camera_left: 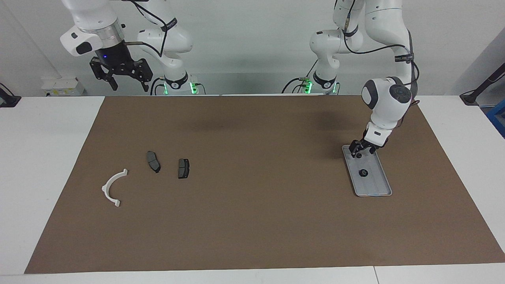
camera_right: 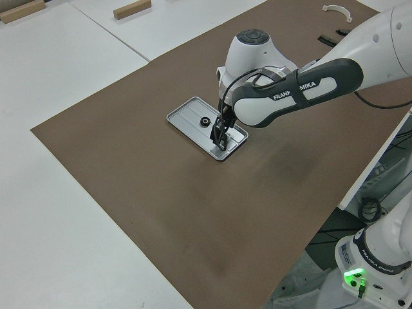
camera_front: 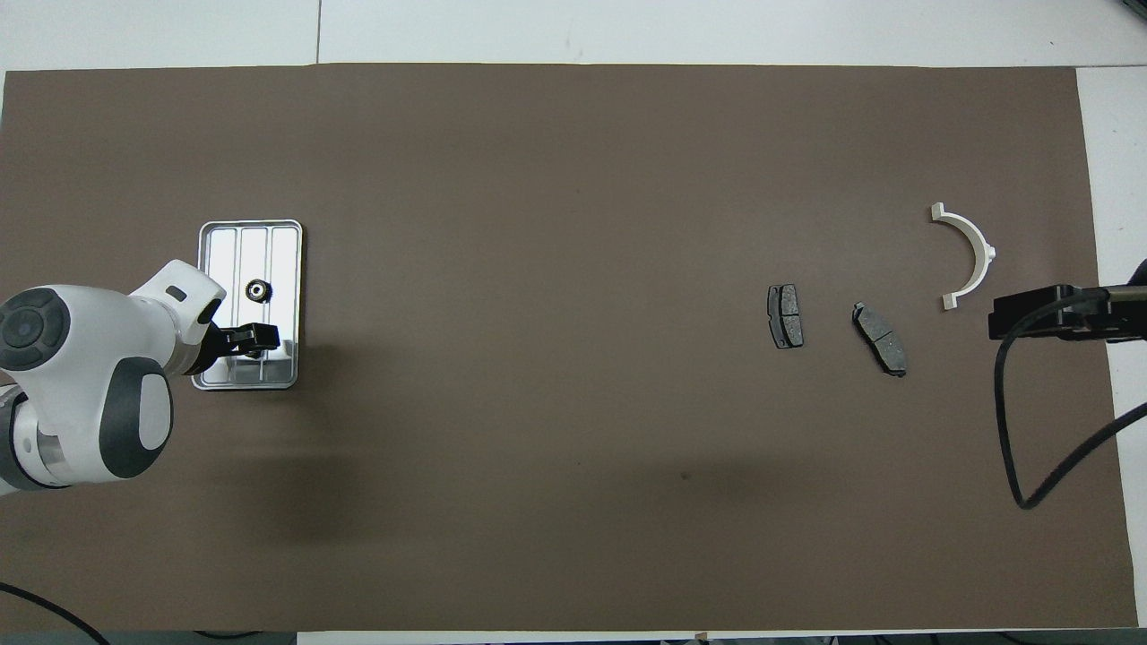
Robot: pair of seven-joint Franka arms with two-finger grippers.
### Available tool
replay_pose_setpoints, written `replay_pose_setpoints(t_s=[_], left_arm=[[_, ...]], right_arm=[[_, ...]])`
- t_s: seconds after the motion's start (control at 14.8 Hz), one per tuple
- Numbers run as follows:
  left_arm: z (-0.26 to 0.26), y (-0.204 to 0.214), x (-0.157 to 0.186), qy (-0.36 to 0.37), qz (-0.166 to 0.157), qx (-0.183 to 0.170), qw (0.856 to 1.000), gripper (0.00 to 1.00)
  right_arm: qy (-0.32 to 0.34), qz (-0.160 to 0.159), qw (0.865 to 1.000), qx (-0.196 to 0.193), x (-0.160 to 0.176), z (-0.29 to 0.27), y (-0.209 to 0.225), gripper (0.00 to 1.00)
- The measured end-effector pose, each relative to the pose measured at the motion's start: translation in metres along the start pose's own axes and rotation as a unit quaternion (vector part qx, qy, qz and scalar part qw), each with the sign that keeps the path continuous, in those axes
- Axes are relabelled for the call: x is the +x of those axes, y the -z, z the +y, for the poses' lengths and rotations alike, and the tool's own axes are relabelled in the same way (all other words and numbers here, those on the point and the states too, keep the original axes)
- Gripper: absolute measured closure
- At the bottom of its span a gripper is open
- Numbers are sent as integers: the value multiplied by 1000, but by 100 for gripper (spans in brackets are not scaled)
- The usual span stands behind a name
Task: Place bearing gear from tray to pile
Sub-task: 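Close the left gripper on the dark ring and lift it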
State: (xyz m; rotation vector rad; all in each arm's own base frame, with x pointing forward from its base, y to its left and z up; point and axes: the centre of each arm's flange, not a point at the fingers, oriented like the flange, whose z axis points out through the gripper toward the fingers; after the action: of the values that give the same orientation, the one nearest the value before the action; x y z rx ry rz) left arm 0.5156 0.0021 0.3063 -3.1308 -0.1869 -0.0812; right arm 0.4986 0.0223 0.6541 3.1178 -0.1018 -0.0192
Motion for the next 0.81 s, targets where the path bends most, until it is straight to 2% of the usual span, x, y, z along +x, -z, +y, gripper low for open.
replay_pose_setpoints(t_s=[0.07,0.14,0.27,0.41,0.47,0.61,0.68,0.81], left_arm=[[0,-1,-1,0,1,0,1000,10],[0,-2,-1,0,2,0,1000,14],[0,-2,-2,1,2,0,1000,39],[0,-2,-2,8,2,0,1000,40],[0,-2,-2,12,2,0,1000,47],[0,-2,-2,15,3,0,1000,71],[0,-2,-2,15,3,0,1000,77],[0,-2,-2,24,3,0,1000,77]], right_arm=[[0,0,1000,1,0,0,0,0],[0,0,1000,2,0,-1,0,0],[1,0,1000,3,0,-2,0,0],[3,0,1000,4,0,-3,0,0],[3,0,1000,4,0,-4,0,0],[3,0,1000,4,0,-4,0,0],[3,0,1000,4,0,-4,0,0],[3,0,1000,5,0,-4,0,0]])
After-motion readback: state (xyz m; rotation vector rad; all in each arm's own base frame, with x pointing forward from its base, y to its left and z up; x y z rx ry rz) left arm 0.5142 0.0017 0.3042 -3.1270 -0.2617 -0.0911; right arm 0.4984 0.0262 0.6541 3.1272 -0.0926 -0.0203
